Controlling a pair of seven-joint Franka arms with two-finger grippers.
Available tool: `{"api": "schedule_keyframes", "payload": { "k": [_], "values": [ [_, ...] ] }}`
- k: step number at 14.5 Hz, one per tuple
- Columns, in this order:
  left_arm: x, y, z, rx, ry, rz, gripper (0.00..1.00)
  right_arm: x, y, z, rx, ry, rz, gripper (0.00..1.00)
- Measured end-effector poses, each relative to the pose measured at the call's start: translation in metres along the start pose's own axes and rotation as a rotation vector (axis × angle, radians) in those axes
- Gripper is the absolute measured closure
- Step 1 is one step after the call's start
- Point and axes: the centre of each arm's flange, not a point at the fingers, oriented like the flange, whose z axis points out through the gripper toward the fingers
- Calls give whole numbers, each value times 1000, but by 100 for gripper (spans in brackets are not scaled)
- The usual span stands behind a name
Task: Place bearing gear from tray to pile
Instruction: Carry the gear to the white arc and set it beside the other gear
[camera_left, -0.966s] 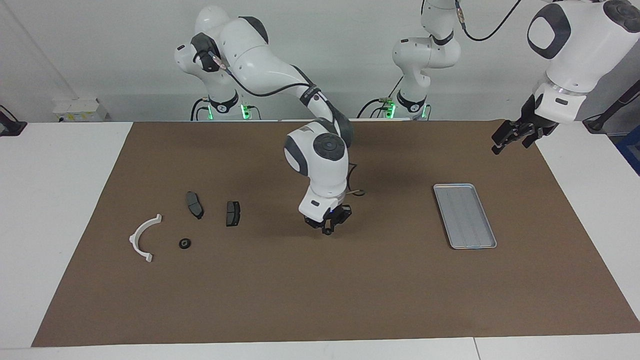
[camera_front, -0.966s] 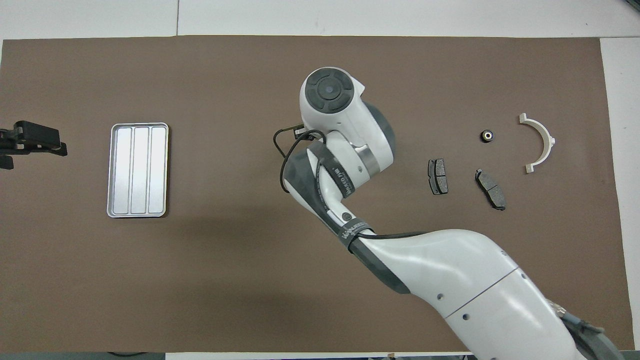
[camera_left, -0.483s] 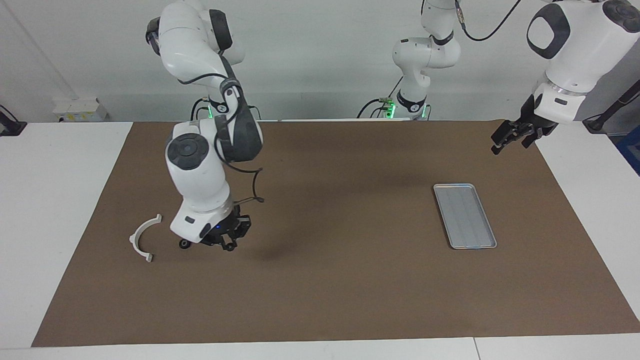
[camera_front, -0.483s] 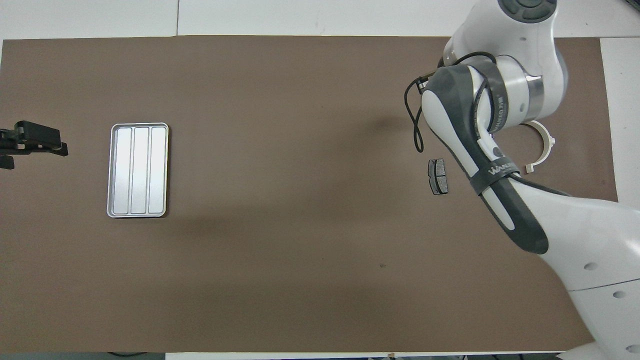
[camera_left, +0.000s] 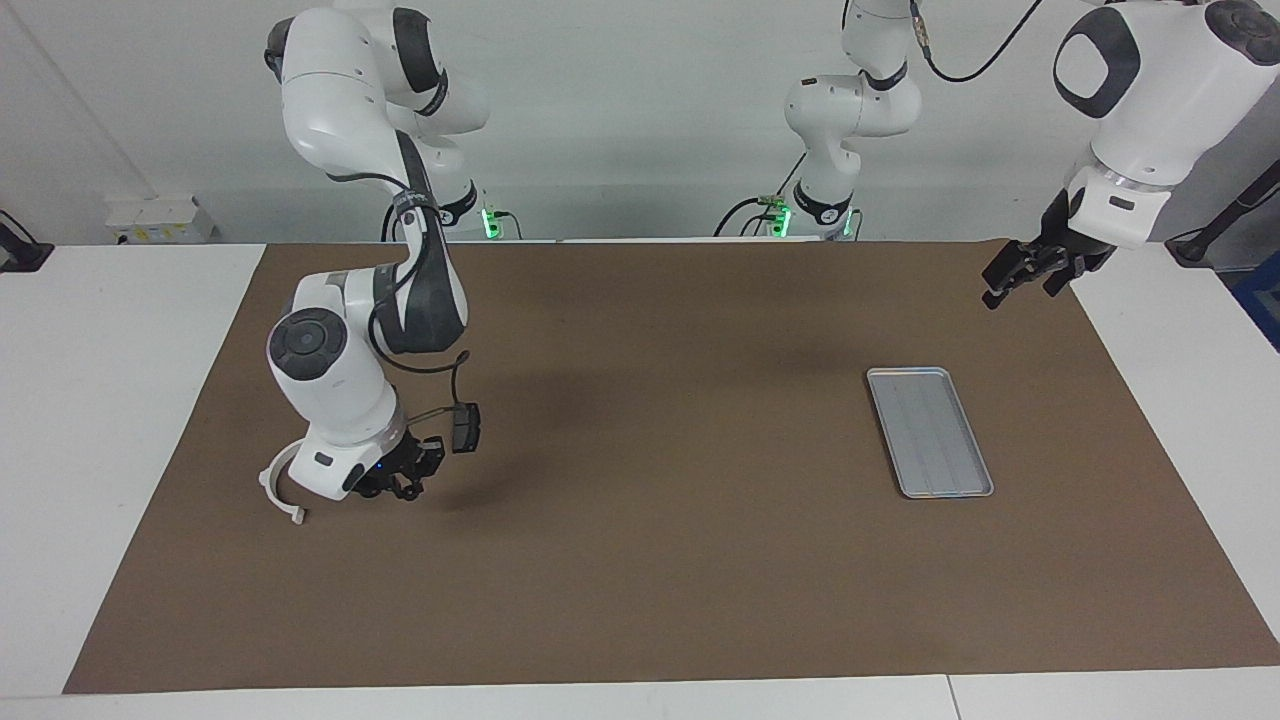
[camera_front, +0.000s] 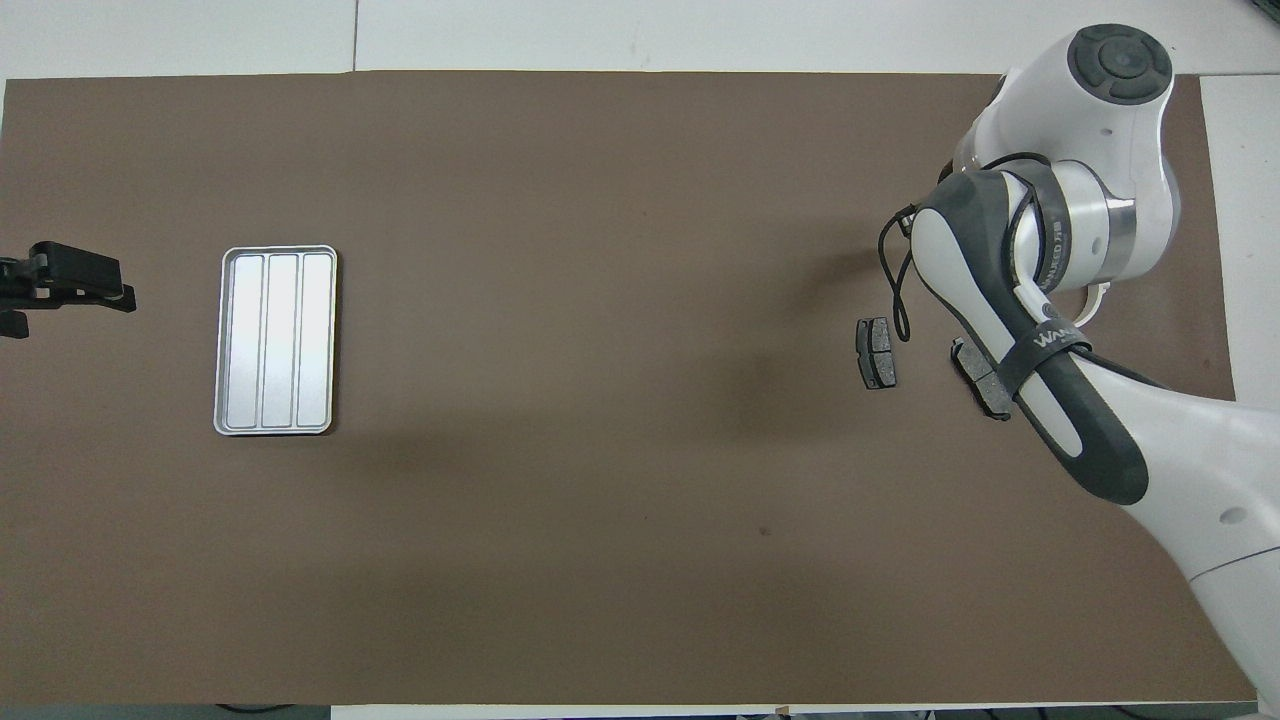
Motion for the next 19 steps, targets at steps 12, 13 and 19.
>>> {"api": "schedule_keyframes", "payload": {
  "k": [12, 13, 19],
  "values": [
    [0, 0, 0, 0, 0, 0, 0, -25, 2, 49, -2, 26, -1, 77],
    [0, 0, 0, 0, 0, 0, 0, -27, 3, 52, -1, 26, 0, 77],
    [0, 0, 0, 0, 0, 0, 0, -34, -1, 64, 7, 0, -6, 77]
  ]
}}
